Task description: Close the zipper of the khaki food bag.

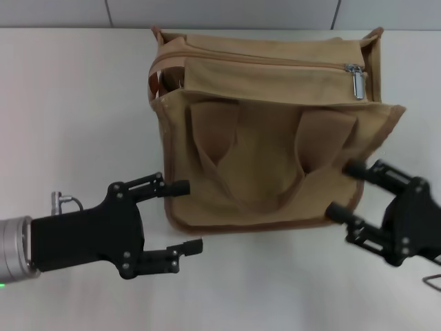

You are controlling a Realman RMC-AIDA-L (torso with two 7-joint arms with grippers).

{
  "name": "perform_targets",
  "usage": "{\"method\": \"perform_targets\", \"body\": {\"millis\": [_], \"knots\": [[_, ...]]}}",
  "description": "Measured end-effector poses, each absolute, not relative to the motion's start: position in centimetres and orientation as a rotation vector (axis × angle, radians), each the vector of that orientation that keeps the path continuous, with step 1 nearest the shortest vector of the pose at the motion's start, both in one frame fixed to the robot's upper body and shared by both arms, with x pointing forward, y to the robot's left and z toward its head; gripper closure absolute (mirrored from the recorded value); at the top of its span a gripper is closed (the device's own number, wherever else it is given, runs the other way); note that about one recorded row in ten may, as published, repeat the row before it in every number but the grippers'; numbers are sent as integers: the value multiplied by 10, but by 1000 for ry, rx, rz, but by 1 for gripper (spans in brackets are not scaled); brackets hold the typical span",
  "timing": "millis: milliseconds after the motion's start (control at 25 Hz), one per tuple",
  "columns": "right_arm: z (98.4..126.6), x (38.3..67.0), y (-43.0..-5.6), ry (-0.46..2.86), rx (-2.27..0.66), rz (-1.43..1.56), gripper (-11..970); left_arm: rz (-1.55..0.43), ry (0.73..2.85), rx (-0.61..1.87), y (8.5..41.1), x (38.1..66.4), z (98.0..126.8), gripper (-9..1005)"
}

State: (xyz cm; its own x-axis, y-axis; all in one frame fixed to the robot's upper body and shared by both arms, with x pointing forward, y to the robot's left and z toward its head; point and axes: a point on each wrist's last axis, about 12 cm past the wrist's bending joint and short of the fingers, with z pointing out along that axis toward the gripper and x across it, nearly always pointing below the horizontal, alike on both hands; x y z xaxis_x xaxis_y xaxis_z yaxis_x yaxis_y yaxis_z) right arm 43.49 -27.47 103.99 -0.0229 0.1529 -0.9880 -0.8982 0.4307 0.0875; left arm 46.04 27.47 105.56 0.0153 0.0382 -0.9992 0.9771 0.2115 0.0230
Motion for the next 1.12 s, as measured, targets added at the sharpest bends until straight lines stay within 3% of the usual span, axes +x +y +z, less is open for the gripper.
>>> {"method": "perform_targets", "body": {"millis": [440, 1120], "knots": [[1013, 439, -239, 1411, -919, 938, 272, -1005, 1343, 1063, 277, 448, 1046, 195], [1005, 436, -226, 1437, -996, 960, 273, -1034, 1402, 1072, 271, 442, 1034, 195]]}}
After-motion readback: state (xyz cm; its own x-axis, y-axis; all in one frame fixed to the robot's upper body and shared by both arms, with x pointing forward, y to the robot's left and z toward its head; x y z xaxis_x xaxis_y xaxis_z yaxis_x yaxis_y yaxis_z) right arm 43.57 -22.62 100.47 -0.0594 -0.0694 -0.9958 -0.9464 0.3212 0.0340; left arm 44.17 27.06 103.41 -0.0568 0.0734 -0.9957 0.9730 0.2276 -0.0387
